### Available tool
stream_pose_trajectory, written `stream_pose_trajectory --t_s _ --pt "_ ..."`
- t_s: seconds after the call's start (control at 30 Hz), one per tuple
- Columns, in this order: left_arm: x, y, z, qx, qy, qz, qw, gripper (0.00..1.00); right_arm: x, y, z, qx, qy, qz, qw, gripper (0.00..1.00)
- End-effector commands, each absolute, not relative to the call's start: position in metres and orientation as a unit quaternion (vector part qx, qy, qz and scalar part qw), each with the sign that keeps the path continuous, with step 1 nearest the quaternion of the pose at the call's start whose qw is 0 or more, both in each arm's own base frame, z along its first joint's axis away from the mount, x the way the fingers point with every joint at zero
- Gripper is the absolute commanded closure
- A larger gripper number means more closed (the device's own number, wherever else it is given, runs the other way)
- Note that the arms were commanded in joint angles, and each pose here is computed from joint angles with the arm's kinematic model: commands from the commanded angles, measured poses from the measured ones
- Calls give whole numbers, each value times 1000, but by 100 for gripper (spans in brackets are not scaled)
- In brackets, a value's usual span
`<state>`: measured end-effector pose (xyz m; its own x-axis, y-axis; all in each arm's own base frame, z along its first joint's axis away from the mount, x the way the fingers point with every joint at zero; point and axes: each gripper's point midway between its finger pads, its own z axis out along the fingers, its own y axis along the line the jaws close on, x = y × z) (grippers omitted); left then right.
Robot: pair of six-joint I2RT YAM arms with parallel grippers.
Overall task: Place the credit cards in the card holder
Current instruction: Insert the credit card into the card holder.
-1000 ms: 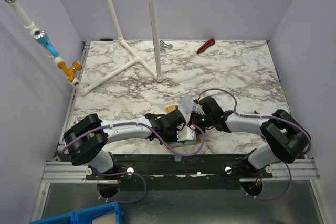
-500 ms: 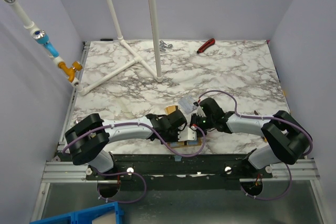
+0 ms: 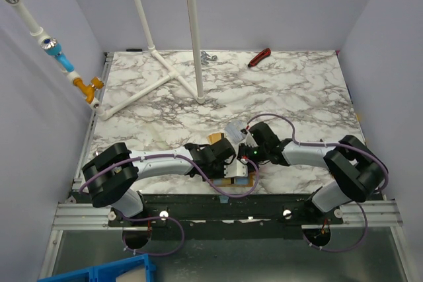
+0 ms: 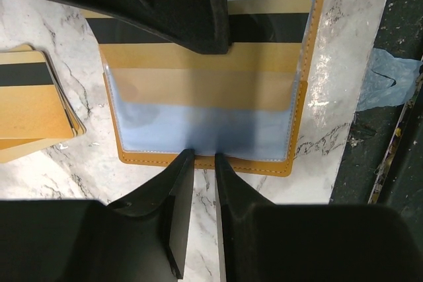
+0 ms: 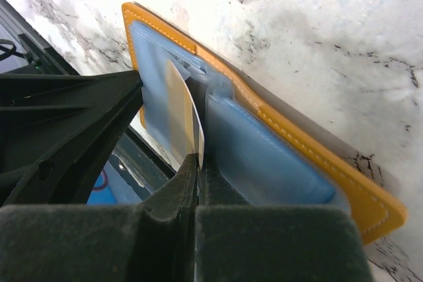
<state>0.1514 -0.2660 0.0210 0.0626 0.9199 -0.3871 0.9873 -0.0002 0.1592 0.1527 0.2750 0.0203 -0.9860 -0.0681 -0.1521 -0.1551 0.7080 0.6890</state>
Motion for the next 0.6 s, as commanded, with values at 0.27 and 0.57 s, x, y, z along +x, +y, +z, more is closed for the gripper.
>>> stream_pose_trajectory --t_s 0.27,0.57 --pt "159 -265 11 708 673 -67 203 80 139 245 -13 -25 961 275 19 75" --pt "158 -259 9 709 672 -64 203 80 136 227 -1 3 969 244 37 36"
